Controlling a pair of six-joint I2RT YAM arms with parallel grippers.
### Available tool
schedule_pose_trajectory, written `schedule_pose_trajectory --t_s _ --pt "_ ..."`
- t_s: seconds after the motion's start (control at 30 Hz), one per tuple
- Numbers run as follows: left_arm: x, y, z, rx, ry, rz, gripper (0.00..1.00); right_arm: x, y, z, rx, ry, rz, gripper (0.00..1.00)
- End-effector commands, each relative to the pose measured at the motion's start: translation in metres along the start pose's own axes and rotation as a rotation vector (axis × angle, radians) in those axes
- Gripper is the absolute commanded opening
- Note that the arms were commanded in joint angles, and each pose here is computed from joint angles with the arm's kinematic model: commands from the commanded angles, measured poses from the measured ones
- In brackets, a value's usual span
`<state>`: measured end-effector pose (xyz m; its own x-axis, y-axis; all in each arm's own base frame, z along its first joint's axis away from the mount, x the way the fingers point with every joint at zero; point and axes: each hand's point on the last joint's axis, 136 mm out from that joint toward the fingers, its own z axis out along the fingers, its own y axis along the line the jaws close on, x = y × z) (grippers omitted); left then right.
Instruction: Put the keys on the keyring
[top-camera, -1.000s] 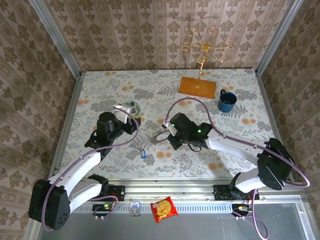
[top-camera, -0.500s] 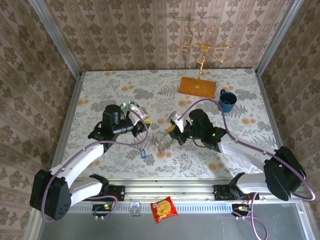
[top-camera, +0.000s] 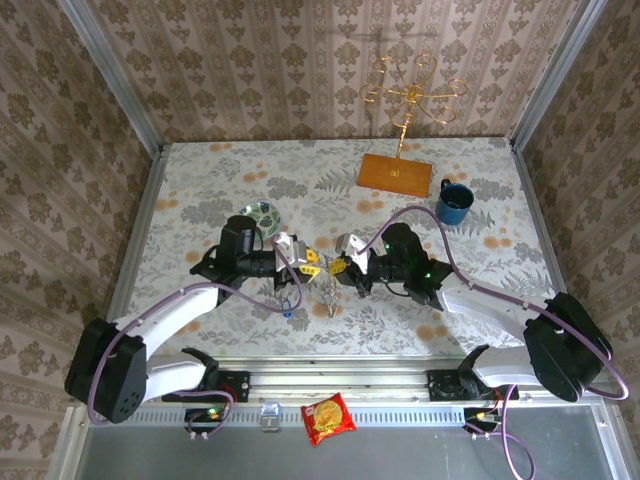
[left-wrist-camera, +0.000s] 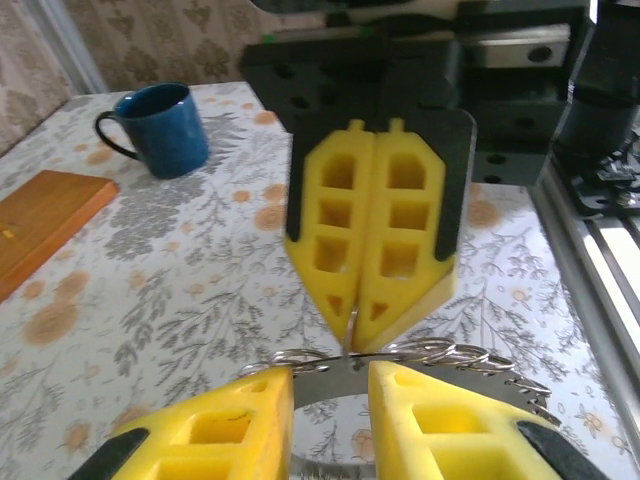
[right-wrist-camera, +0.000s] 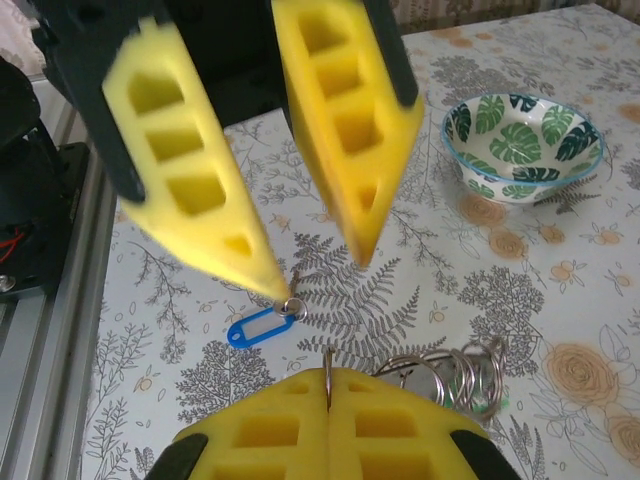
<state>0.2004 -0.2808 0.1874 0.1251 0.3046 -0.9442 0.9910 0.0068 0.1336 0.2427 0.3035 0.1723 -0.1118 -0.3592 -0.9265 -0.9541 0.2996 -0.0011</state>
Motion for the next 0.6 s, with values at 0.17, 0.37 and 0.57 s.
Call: schedule_pose_trajectory --t_s 0.17,0.37,0.57 --pt "0.013 -0.02 0.01 0.088 0.024 0.033 0.26 -0.02 0.009 -0.006 -0.026 -0.08 -0.114 0.0" --pt "0.015 -0.022 0.013 0.094 0.032 0.039 0.21 -0.023 0.013 -0.004 -0.033 -0.083 -0.129 0.0" --pt "0.019 -0.021 0.014 0.081 0.044 0.048 0.17 -0.021 0.018 -0.002 -0.055 -0.079 -0.139 0.0"
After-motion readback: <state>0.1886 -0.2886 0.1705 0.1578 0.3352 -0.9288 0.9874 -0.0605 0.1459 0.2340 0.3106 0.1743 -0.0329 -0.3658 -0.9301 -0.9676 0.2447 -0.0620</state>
